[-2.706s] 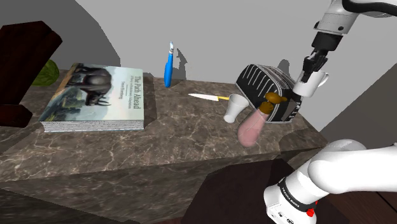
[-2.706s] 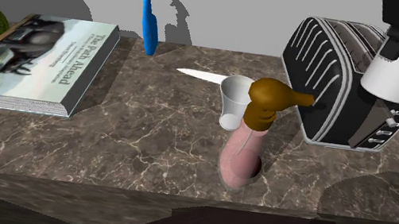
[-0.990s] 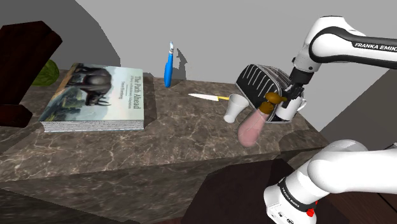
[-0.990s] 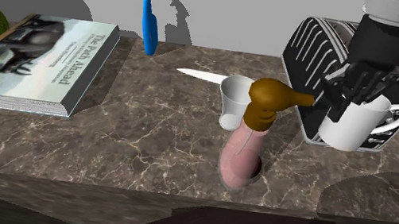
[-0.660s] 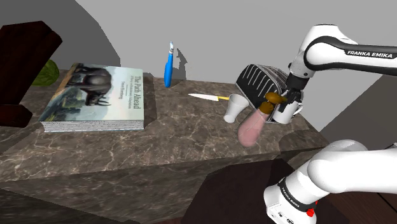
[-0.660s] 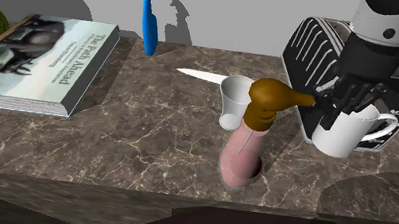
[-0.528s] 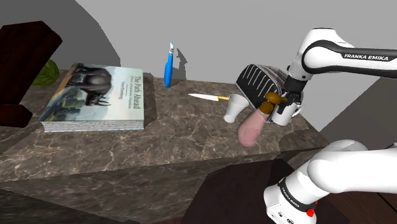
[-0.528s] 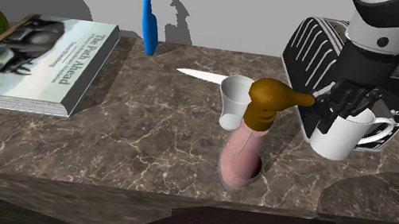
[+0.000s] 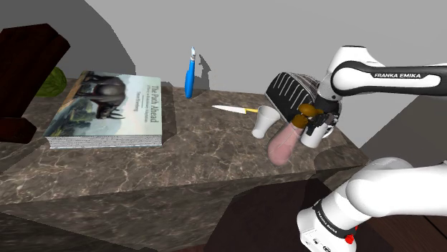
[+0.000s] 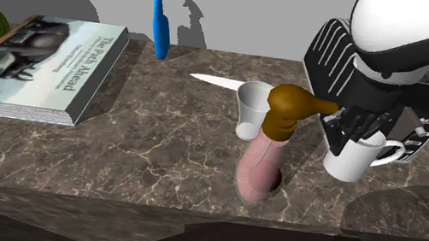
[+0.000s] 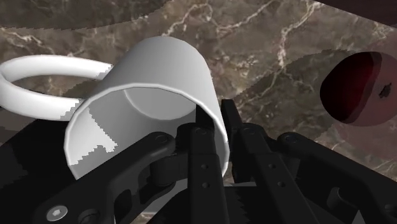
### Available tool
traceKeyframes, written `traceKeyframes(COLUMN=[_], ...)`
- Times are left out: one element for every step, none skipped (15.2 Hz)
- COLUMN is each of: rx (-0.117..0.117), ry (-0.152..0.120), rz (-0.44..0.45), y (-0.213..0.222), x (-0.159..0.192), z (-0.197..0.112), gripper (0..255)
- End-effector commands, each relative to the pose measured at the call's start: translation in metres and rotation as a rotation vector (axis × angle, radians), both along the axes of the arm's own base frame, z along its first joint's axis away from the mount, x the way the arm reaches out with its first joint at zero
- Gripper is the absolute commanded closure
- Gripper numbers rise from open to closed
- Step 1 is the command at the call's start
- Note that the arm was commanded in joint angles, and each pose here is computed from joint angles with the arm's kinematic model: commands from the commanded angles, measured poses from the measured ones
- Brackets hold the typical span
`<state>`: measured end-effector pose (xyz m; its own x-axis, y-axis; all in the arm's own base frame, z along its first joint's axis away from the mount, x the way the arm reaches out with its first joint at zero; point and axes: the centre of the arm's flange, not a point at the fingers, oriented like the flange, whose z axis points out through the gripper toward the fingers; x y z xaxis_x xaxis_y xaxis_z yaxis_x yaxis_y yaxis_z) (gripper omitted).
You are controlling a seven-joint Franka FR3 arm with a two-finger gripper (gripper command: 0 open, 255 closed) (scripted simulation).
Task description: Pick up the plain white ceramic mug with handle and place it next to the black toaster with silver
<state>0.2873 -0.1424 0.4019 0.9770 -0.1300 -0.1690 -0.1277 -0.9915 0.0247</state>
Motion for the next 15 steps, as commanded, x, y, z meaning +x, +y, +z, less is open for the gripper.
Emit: traceKeyframes(rx=[0.000,0.000,0.000,0.000,0.000,0.000,0.000,0.000,0.000,0.000,0.000,0.000,0.000,0.000,0.000], ry=[-0.001,-0.001,-0.001,-0.001,-0.001,-0.001,-0.001,-0.001,-0.001,-0.001,-0.001,-0.001,-0.001,-0.001,-0.001], rz=[0.000,0.000,0.000,0.000,0.000,0.000,0.000,0.000,0.000,0.000,0.000,0.000,0.000,0.000,0.000], y=[-0.001,-0.001,-0.001,-0.001,-0.001,-0.001,-0.001,-0.001,-0.001,-0.001,-0.001,-0.001,-0.001,-0.001,-0.001], x=[0.000,0.000,0.000,0.000,0.000,0.000,0.000,0.000,0.000,0.000,0.000,0.000,0.000,0.000,0.000], z=[-0.010,-0.016,-0.021,-0.026,-0.032,-0.037,-0.042,-0.043,-0.043,-0.043,-0.043,-0.043,-0.043,-0.043,-0.043], gripper=[255,255,255,255,255,255,255,255,255,255,255,255,255,255,255])
